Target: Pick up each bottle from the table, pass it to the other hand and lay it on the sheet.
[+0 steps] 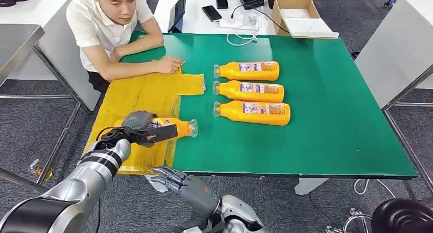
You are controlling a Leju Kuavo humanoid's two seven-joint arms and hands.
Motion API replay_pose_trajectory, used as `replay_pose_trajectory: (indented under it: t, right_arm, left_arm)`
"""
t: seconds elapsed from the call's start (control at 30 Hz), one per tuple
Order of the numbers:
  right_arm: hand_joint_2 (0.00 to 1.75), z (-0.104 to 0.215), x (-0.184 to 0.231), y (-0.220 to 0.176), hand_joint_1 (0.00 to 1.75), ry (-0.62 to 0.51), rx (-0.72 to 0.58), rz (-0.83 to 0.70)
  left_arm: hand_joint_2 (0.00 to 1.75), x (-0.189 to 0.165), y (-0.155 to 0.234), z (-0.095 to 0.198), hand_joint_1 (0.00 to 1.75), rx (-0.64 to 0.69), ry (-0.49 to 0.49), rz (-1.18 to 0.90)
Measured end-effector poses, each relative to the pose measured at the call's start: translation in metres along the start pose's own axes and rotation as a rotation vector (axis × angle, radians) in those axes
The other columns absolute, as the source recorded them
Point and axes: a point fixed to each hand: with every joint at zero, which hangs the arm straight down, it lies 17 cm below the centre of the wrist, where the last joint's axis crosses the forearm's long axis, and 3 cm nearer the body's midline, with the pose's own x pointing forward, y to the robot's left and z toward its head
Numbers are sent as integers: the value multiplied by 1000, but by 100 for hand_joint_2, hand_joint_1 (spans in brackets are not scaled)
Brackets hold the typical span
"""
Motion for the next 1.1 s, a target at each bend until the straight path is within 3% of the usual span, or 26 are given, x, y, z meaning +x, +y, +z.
replay_pose_trajectory:
  t: [0.23, 0.43, 0.53, 0.6, 0.63, 0.9, 1.1]
  right_arm:
    - [0, 0, -2, -1, 0, 4, 0, -6]
    - [0, 3, -9, -5, 0, 11, -15, -15]
    - [0, 3, -9, -5, 0, 11, -15, -15]
    - [0, 5, -12, -5, 0, 18, -19, -14]
    - [0, 9, -18, -5, 0, 30, -29, -11]
    - [0, 18, -31, -12, 0, 68, -57, -7]
    - [0, 30, -38, -10, 0, 92, -93, -9]
  left_arm:
    - [175, 6, -12, 2, 0, -61, -29, 78]
    - [175, 37, -4, 6, 0, -98, -159, 436]
    - [175, 37, -4, 6, 0, -98, -160, 437]
    - [175, 50, 1, 10, 0, -89, -218, 599]
    - [175, 61, -1, 16, 0, -50, -259, 720]
    - [175, 73, 17, 29, 0, 100, -342, 907]
    - [175, 91, 52, 66, 0, 272, -485, 1115]
